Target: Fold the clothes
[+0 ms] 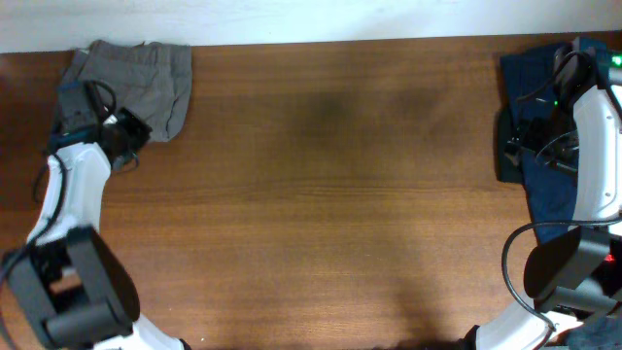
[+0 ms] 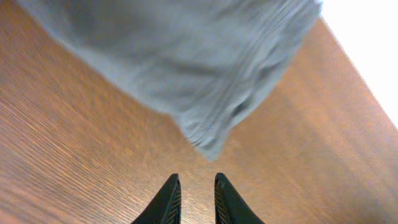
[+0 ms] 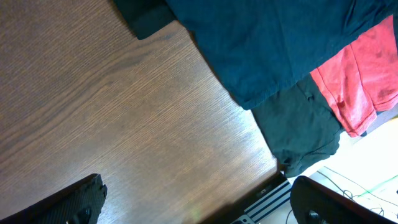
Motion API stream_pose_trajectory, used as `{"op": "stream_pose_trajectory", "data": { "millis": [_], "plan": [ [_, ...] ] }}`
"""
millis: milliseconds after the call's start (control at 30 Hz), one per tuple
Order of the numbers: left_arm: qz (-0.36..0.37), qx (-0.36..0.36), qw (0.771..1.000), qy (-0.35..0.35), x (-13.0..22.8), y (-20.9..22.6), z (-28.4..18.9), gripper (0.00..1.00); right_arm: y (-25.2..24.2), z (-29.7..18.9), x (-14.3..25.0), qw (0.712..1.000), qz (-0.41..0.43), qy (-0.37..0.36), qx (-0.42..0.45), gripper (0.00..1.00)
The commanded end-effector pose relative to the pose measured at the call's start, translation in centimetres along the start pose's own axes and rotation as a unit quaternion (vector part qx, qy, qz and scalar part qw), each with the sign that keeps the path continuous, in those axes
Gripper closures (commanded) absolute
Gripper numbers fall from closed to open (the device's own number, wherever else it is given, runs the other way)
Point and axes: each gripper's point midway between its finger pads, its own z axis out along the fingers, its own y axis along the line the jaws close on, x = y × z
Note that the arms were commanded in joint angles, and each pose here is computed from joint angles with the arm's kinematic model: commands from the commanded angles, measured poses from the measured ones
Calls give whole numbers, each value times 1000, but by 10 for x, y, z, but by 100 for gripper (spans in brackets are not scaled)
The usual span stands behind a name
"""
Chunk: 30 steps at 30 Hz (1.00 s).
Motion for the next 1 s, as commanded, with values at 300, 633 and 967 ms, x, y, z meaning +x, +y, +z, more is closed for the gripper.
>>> {"op": "stream_pose_trajectory", "data": {
  "millis": [300,633,967],
  "plan": [
    [90,41,979,-178,-83,-37,-8,91,-4,0,-1,1000,0,-2,10,1],
    [120,105,951,-264,-93,-63,87,91,-4,0,-1,1000,0,-2,10,1],
    [189,100,939,-268,-53,-69,150,99,-4,0,-1,1000,0,-2,10,1]
  ]
}}
